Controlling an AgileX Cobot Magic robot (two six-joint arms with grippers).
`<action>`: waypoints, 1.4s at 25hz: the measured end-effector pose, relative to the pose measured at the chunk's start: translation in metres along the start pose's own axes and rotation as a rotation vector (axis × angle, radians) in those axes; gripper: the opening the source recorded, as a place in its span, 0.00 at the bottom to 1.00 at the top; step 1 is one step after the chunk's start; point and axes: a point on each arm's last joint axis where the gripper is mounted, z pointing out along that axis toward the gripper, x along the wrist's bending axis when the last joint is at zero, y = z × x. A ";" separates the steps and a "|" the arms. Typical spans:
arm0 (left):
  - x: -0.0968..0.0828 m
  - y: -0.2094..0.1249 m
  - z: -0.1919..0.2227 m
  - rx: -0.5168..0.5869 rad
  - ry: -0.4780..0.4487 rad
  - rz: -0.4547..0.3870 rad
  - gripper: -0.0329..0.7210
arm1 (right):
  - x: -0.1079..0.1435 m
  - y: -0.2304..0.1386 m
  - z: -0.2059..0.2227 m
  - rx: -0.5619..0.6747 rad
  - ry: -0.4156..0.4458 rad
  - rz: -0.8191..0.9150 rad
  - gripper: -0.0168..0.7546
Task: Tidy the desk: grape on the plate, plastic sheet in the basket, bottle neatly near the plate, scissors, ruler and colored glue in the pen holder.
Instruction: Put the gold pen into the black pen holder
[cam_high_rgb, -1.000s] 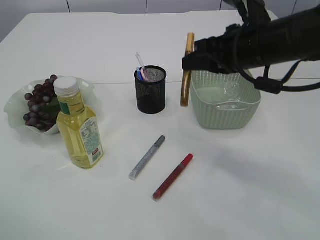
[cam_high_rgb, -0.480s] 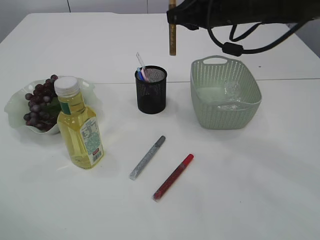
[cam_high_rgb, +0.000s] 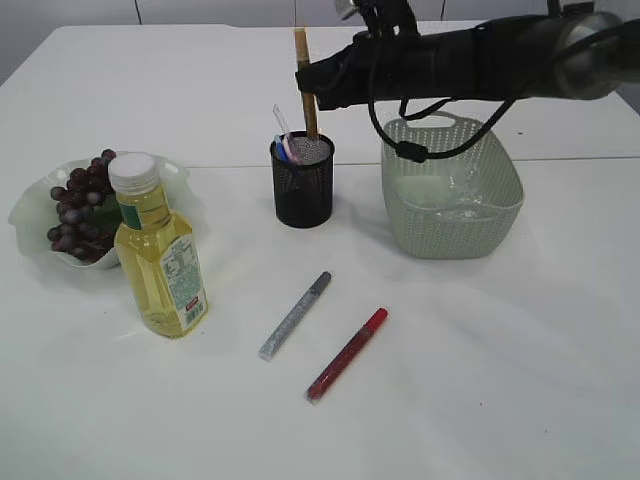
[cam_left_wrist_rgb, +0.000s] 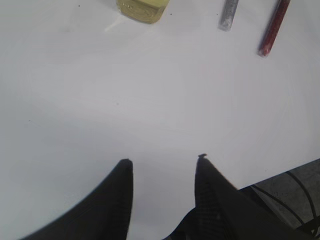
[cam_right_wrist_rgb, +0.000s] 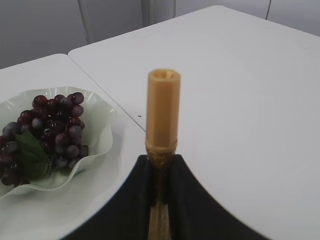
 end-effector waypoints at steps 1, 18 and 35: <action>0.000 0.000 0.000 0.002 0.000 0.000 0.45 | 0.000 -0.004 0.002 -0.008 0.003 -0.014 0.08; 0.000 0.001 0.000 -0.016 -0.001 0.000 0.45 | -0.006 -0.031 0.017 -0.038 -0.012 0.006 0.29; 0.000 0.002 0.000 -0.024 -0.001 0.000 0.45 | 0.001 0.026 -0.025 0.138 -0.078 0.291 0.43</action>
